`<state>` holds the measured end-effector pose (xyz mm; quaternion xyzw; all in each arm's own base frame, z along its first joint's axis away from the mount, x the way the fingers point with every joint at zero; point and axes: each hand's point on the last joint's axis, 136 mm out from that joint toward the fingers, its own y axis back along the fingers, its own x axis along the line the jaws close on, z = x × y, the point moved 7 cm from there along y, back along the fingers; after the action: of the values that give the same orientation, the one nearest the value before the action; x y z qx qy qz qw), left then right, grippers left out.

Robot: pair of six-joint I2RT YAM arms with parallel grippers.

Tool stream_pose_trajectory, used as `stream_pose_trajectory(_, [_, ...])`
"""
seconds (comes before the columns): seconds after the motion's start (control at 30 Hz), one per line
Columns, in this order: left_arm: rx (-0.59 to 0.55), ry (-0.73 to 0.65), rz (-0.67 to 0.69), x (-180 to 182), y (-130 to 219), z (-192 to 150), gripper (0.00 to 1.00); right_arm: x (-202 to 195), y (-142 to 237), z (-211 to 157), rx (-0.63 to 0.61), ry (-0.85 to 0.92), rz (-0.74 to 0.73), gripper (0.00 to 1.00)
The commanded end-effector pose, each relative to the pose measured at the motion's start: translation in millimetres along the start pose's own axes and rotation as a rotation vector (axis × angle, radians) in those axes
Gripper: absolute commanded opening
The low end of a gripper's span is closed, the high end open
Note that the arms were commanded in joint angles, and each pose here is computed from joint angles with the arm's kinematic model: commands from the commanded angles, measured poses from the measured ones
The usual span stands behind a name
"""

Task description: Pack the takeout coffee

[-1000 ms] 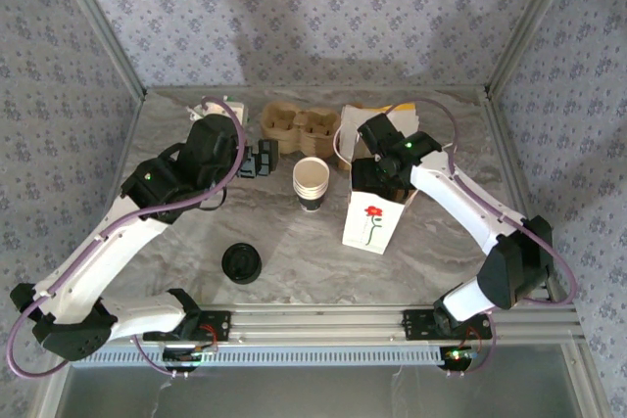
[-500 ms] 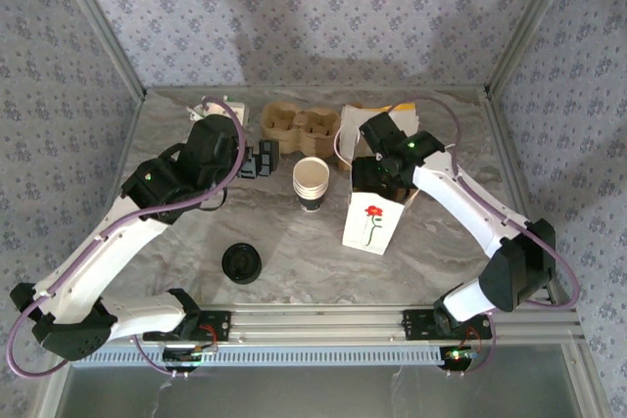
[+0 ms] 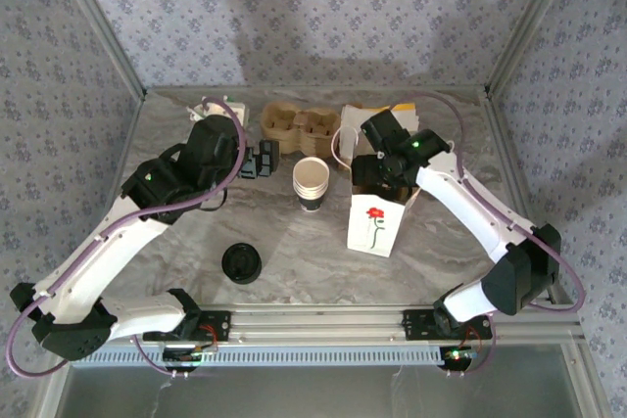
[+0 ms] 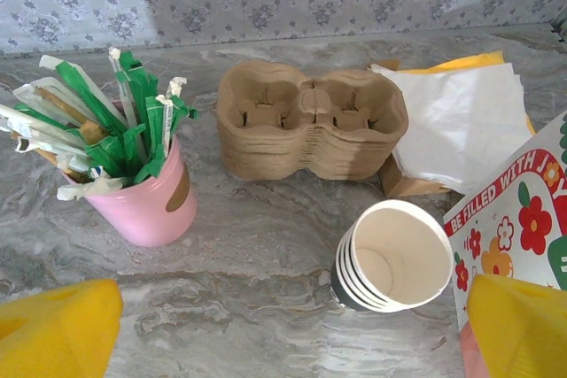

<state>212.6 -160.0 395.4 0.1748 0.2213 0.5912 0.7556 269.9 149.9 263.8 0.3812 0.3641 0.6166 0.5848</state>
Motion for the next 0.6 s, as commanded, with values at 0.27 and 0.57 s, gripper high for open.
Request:
stream_pose_trajectory(0.27, [-0.032,-0.006,-0.003,-2.4,8.2,9.7,1.00,-1.9,33.3,8.8,-0.072,0.012,0.004,0.97])
stream_pose_trajectory(0.57, [-0.035,-0.008,-0.005,-3.8,8.4,11.0,1.00,-3.7,47.3,12.4,-0.099,0.008,0.011,0.98])
